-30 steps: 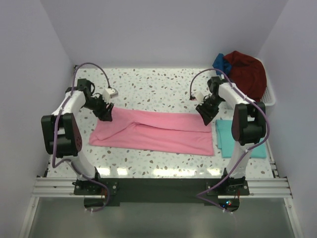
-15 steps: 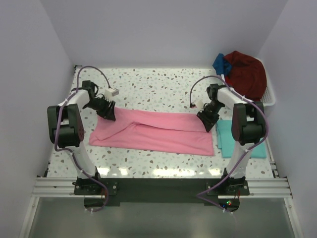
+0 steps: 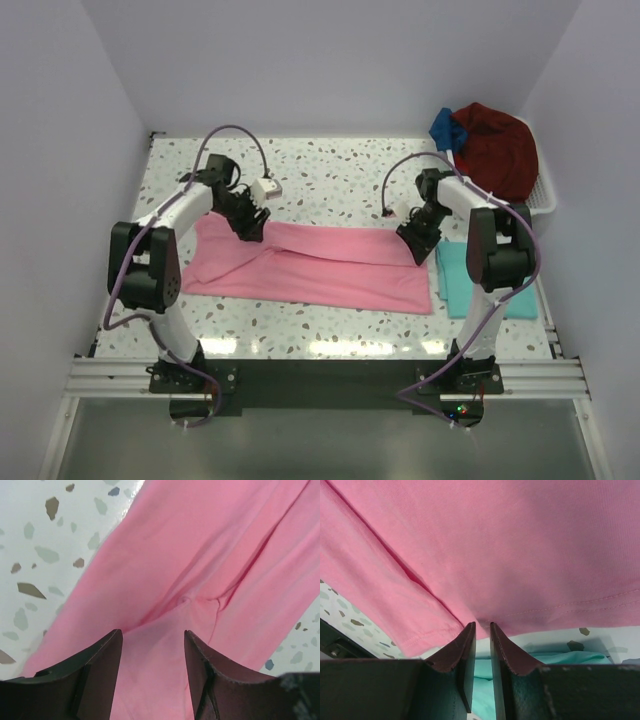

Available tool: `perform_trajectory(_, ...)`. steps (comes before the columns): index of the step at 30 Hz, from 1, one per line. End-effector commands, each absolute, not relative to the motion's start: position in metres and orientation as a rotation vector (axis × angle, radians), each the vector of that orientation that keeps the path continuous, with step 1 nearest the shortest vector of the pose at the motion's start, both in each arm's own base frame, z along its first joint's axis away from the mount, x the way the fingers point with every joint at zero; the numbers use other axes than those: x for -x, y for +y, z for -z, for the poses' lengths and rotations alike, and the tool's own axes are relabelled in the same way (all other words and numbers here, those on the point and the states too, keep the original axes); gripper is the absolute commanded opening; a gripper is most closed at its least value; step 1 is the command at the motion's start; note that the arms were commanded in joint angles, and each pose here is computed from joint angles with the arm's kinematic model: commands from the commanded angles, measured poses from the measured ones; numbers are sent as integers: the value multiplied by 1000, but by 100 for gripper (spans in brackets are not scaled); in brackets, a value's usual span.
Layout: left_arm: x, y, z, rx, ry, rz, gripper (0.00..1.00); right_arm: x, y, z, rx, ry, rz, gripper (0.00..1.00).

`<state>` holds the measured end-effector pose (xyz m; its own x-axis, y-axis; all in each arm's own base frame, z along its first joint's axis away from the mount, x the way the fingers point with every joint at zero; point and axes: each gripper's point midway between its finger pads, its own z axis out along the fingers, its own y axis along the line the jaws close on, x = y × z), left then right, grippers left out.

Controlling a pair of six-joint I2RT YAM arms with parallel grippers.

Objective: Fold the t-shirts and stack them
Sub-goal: Fold the tshirt

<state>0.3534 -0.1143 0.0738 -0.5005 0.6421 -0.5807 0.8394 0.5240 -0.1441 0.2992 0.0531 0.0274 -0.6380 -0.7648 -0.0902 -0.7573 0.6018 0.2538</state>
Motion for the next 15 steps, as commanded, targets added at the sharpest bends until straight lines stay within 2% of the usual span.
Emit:
perform_trajectory(1, -376, -119, -74, -1328, 2242, 490, 58, -310, 56, -40, -1357, -2814, 402, 21)
perform_trajectory(6, -370, -121, -66, -1493, 2223, 482, 58, -310, 55, -38, -1362, -2808, 398, 21)
perform_trajectory(15, -354, -128, -55, -1652, 2205, 547, 44, -312, 54, -37, -1366, -2804, 392, 21)
